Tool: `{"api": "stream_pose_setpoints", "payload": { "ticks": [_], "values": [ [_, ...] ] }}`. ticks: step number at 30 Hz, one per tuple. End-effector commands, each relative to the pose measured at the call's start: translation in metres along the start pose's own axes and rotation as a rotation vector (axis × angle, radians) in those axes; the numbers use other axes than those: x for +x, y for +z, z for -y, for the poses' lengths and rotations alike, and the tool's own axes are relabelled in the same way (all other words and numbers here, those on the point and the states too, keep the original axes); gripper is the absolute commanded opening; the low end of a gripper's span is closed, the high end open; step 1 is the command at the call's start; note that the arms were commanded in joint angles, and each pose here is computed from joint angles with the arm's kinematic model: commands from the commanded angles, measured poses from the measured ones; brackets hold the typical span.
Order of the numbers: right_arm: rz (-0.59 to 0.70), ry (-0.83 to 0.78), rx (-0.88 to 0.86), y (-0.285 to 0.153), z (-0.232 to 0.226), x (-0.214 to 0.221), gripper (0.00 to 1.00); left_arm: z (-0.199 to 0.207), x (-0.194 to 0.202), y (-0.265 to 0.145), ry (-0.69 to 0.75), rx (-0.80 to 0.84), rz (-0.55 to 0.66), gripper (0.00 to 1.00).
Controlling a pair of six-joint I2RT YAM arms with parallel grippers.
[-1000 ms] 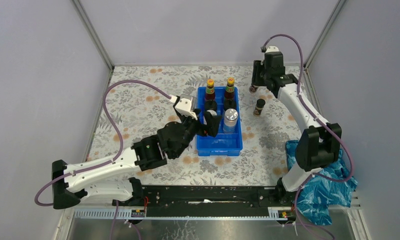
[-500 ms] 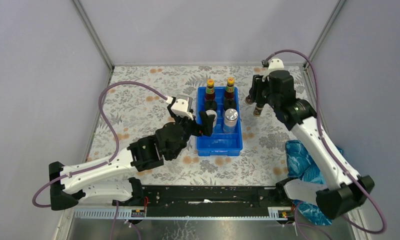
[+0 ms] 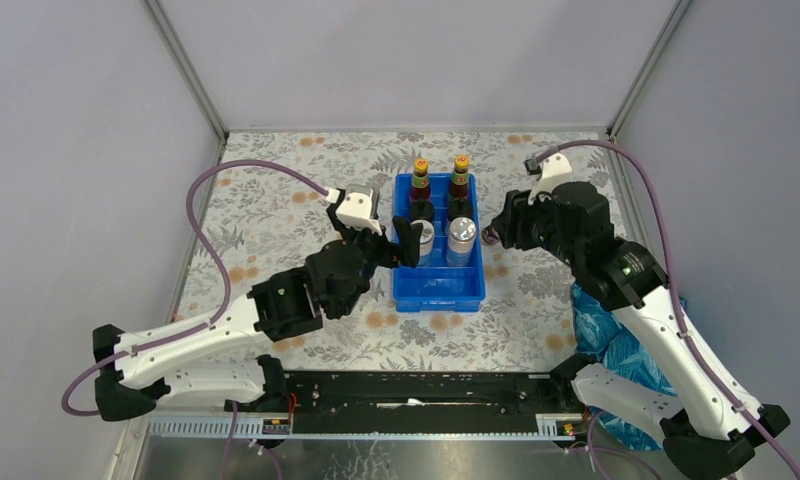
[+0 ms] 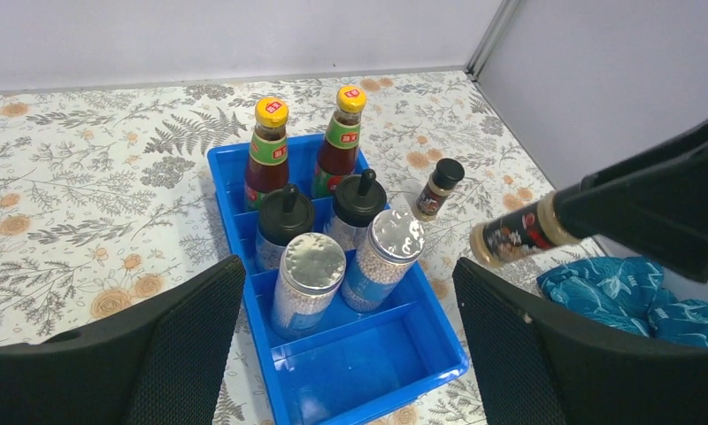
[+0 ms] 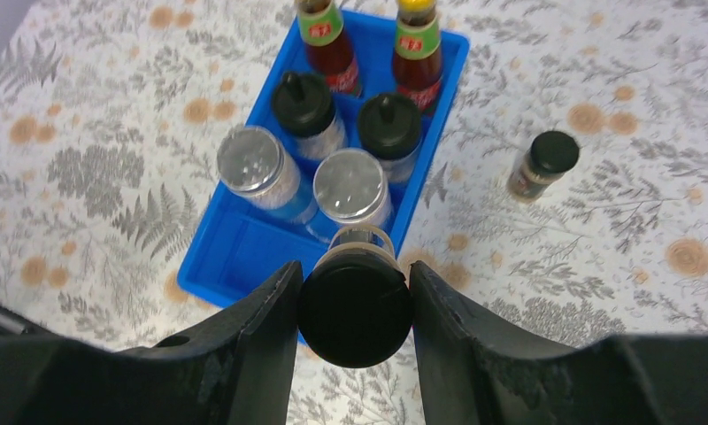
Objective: Organize the condiment bottles
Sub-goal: Place the bottle in the storage box.
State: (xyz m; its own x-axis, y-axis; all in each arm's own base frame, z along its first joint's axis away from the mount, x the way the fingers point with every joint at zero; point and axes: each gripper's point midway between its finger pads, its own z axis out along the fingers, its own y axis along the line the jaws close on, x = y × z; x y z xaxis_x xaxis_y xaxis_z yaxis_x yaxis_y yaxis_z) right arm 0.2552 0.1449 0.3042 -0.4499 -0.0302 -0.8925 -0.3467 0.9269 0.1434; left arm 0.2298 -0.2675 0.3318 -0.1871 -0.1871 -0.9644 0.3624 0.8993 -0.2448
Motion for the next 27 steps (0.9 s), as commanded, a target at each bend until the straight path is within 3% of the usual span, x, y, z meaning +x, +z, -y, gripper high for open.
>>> {"api": "stream_pose_setpoints", "payload": {
  "ticks": [1, 12, 27],
  "values": [
    [-0.052, -0.014, -0.113, -0.010, -0.021, 0.018, 0.00, -0.001, -0.013, 0.000, 0.014, -0.026, 0.024, 0.91],
    [-0.130, -0.106, -0.323, 0.001, -0.069, 0.038, 0.00, 0.003, -0.020, 0.003, 0.038, -0.029, 0.027, 0.91],
    [-0.221, -0.203, -0.387, 0.037, -0.116, 0.062, 0.00, 0.001, -0.031, -0.001, 0.046, -0.031, 0.043, 0.91]
  ]
}}
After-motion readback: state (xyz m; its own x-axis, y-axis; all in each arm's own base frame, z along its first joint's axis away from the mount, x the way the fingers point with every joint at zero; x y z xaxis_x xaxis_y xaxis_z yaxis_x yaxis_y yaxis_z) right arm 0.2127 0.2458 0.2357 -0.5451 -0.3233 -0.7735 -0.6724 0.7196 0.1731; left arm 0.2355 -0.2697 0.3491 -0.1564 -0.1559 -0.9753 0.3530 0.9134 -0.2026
